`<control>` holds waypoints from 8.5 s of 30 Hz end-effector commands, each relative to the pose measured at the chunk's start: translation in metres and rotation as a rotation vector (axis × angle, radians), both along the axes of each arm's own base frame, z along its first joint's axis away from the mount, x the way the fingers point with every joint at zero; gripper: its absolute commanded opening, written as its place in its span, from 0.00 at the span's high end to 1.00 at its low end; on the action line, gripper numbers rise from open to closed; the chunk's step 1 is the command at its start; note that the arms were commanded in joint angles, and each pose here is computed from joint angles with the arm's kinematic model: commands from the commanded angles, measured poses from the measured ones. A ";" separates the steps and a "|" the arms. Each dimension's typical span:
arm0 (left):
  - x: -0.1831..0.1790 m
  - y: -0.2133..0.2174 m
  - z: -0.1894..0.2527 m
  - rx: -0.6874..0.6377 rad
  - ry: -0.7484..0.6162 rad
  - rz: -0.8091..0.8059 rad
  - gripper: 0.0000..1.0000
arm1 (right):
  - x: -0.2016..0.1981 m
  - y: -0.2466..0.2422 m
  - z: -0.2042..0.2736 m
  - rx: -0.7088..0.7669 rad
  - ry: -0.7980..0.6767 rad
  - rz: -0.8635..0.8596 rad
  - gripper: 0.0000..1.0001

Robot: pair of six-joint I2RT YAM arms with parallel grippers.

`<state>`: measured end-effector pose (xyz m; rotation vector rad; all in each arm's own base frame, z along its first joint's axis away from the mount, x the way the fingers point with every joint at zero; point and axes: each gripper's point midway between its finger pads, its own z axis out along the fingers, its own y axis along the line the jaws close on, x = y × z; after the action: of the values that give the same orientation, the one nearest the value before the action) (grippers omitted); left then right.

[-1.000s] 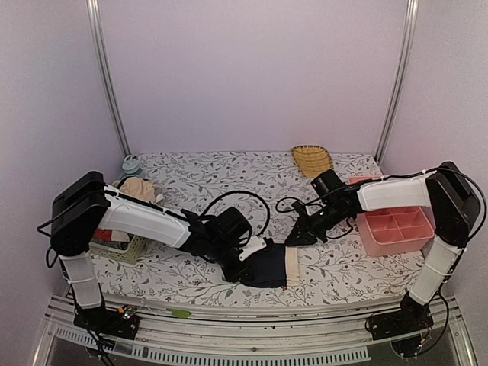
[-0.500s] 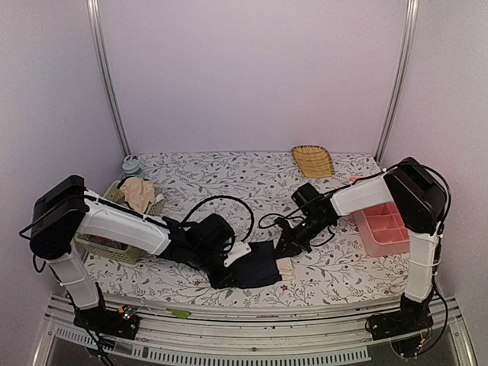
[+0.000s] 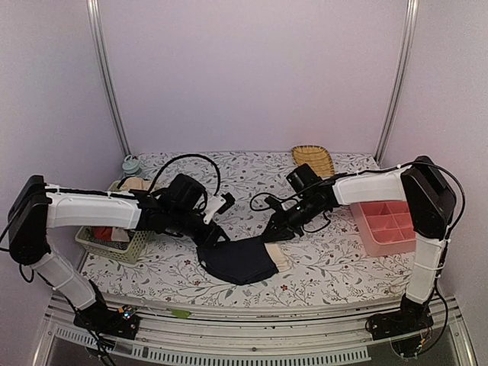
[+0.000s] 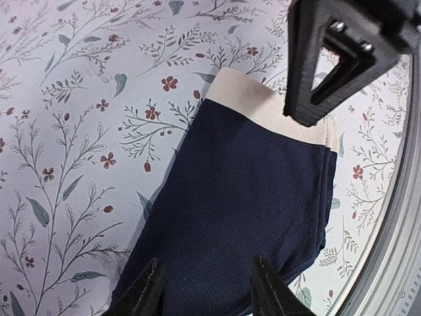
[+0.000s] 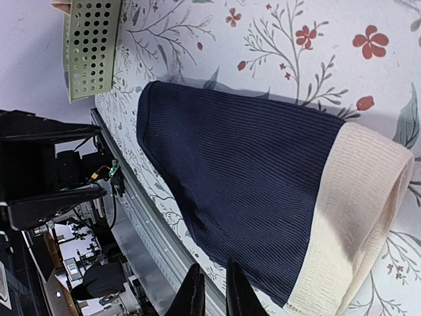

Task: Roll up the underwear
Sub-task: Smooth out the underwear at the corner of the board, then pick up the underwear from the corner of the board, then fold the underwear at the corner of the board.

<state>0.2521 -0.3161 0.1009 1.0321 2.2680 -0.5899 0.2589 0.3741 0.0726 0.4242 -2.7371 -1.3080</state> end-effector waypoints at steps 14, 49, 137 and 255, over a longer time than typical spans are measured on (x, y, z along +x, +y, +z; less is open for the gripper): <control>0.015 0.040 -0.104 0.259 0.204 0.090 0.67 | -0.057 -0.022 -0.057 -0.094 0.124 0.057 0.87; -0.067 -0.003 0.103 -0.119 -0.553 -0.334 0.04 | -0.008 0.016 0.134 0.393 -0.279 0.068 0.17; -0.125 0.000 -0.079 0.258 -0.344 -0.767 1.00 | -0.154 -0.012 -0.068 -0.229 -1.170 0.812 0.79; -0.060 -0.006 -0.076 0.159 -0.031 -0.727 1.00 | -0.044 -0.046 -0.031 -0.192 -0.416 0.322 1.00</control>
<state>0.2223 -0.3271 0.0196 1.9203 1.8524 -0.5717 0.2207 0.3350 0.0161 1.2145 -2.8748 -0.9181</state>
